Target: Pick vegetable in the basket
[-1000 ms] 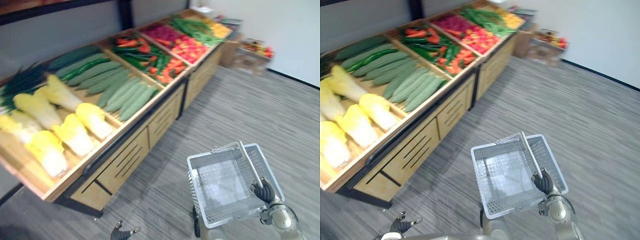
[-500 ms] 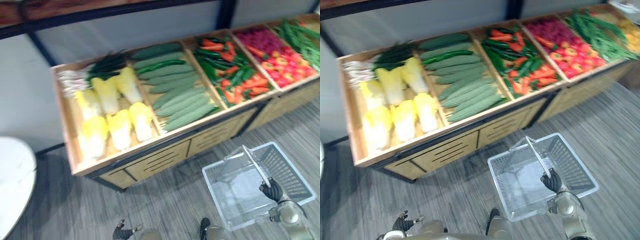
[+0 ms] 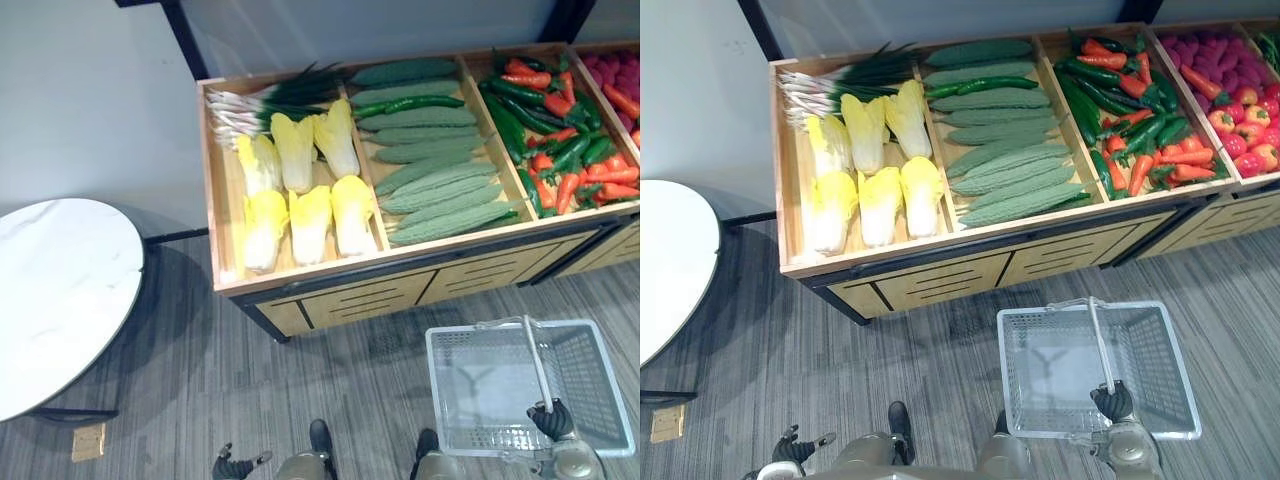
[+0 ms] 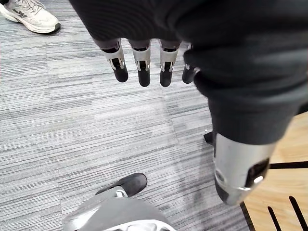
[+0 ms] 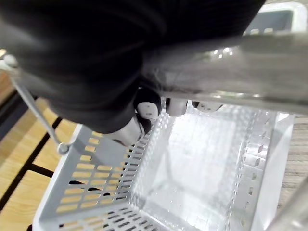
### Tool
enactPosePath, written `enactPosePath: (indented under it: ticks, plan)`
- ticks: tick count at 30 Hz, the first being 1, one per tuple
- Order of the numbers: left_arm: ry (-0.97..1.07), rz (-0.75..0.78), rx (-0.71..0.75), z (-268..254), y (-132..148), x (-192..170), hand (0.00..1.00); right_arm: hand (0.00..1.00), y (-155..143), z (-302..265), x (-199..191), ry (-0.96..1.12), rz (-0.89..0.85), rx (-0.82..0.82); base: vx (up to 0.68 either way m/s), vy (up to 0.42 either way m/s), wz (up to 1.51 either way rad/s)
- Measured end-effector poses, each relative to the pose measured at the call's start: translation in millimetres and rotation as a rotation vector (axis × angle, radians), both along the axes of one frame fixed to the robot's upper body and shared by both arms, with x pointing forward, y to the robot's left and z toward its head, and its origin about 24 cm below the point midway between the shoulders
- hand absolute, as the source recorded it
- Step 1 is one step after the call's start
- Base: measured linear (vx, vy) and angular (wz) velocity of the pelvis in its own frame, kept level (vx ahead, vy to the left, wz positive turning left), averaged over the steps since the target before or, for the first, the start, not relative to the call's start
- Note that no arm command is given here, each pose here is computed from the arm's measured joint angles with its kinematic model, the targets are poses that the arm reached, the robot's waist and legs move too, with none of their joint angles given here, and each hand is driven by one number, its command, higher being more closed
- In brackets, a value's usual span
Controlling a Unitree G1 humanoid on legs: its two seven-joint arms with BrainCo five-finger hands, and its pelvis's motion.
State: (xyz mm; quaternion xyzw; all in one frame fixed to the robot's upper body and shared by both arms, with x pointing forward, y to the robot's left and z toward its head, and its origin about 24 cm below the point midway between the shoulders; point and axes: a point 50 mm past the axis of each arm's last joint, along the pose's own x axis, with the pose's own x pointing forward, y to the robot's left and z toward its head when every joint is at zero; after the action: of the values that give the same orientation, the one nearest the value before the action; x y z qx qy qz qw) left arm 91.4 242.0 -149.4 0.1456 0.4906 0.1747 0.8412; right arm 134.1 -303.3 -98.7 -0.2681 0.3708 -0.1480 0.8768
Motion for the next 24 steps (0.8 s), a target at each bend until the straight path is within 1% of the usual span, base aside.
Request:
enactPosePath:
  ticks: [3, 5, 8, 10, 12, 13, 15, 16, 18, 24]
  plan:
    - [-0.005, 0.006, 0.003, 1, 2, 1, 0.00, 1.00, 8, -8, -1, 0.012, -0.035, 0.051, 0.05, -0.011, -0.30]
    - [-0.036, 0.010, 0.016, 5, 5, 10, 0.00, 1.00, 14, -13, -2, 0.024, -0.046, 0.071, 0.06, 0.009, -0.23]
    - [-0.171, 0.011, 0.072, 22, 13, 39, 0.00, 1.00, 19, -15, 0, 0.024, -0.043, 0.076, 0.04, 0.023, -0.06]
    - [-0.289, 0.027, 0.129, 40, 20, 62, 0.00, 1.00, 25, -18, -1, 0.028, -0.045, 0.098, 0.05, 0.021, 0.12]
    - [-0.486, 0.100, 0.185, 70, 28, 88, 0.00, 1.00, 35, -23, -2, 0.023, -0.064, 0.132, 0.05, -0.001, 0.29]
    - [-0.539, 0.121, 0.205, 78, 30, 93, 0.00, 1.00, 36, -23, -2, 0.020, -0.069, 0.135, 0.05, -0.012, 0.31]
    - [-0.762, 0.222, 0.279, 116, 32, 111, 0.00, 1.00, 41, -24, -2, 0.008, -0.078, 0.145, 0.05, -0.021, 0.30]
    - [-0.810, 0.247, 0.294, 125, 31, 115, 0.00, 1.00, 41, -25, -2, 0.009, -0.081, 0.146, 0.06, -0.029, 0.29]
    - [-0.987, 0.359, 0.332, 158, 29, 122, 0.00, 1.00, 43, -27, -4, 0.014, -0.088, 0.147, 0.06, -0.036, 0.29]
    - [-1.248, 0.499, 0.371, 210, 20, 138, 0.00, 1.00, 44, -27, -2, 0.006, -0.082, 0.148, 0.04, -0.037, 0.01]
